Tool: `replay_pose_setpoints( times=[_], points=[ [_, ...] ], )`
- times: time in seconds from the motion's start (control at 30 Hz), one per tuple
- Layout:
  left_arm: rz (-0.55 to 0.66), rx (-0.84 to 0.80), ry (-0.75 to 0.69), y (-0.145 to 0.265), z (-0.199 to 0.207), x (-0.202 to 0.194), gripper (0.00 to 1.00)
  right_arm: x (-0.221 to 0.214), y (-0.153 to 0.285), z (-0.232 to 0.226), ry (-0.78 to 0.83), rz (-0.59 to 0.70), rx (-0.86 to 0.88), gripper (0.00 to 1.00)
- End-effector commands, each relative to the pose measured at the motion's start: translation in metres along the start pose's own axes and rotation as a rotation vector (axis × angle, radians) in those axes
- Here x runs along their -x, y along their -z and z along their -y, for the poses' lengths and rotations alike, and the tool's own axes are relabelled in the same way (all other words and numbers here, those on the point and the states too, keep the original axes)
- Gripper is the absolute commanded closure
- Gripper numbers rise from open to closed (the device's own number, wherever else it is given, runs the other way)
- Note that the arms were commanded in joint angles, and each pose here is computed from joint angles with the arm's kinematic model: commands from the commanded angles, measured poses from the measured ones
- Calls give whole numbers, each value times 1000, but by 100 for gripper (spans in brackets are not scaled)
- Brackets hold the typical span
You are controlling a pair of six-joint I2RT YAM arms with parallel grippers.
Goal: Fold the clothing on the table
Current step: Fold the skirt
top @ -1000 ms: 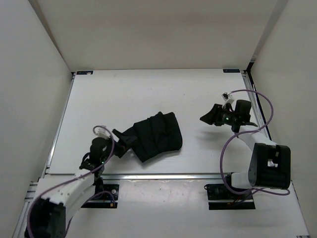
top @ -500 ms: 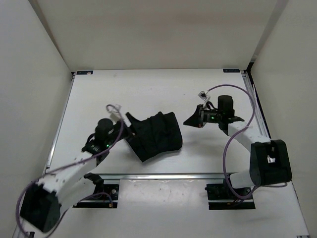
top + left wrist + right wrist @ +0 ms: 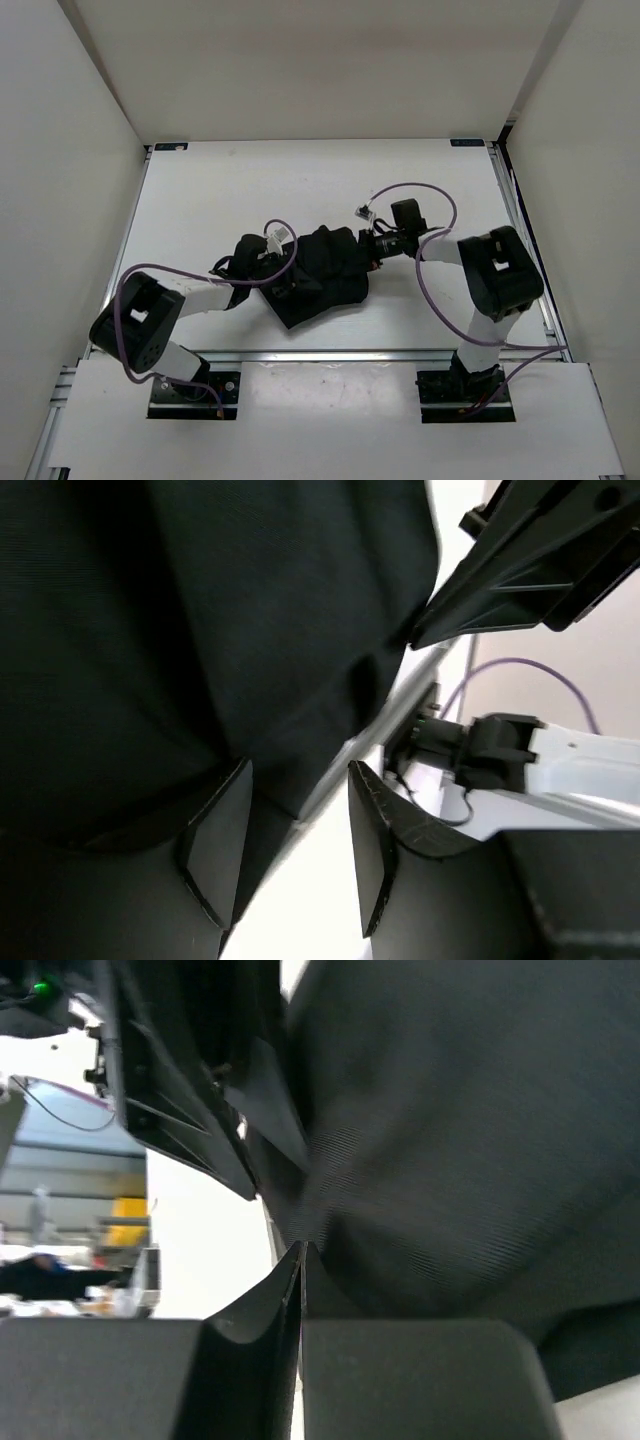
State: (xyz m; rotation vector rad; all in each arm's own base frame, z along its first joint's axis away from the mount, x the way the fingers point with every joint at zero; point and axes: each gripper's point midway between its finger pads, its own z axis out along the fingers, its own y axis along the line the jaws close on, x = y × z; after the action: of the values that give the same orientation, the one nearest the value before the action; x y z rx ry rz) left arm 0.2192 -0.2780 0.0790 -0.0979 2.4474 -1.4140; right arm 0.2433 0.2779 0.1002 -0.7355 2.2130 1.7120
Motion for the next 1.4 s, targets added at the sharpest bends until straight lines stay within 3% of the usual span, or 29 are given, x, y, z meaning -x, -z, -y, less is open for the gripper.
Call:
replay_pose_setpoints(
  times=[0.0,0.2,0.3,0.5,0.6,0.77,0.93,1.03,1.23,1.37],
  points=[
    [21,-6,-40,-2,-8,10,46,-8,-5,21,-123,-19,-2,100],
    [-14,41,-25,-12,-30,8,47,-26,-26,75,-288,-149,-161,100],
    [-3,61,-12,-10,-35,10,48,-4,-19,80,-269,-71,-203,100],
    [197,-2,-162,19,31,81,59,74,19,13,-96,172,19,100],
    [263,13,-200,37,47,109,68,106,23,-21,-3,151,108,100],
    [280,68,-97,43,-6,105,81,107,-10,5,-96,60,173,100],
    [278,140,1,31,-50,102,100,90,-47,50,-191,-5,90,100],
    [269,167,30,21,-64,106,100,68,-54,76,-280,-18,68,100],
    [287,217,69,13,-90,118,100,55,-62,78,-306,-96,102,100],
    [376,162,-4,25,-58,147,100,79,-43,42,-186,-44,169,100]
  ],
)
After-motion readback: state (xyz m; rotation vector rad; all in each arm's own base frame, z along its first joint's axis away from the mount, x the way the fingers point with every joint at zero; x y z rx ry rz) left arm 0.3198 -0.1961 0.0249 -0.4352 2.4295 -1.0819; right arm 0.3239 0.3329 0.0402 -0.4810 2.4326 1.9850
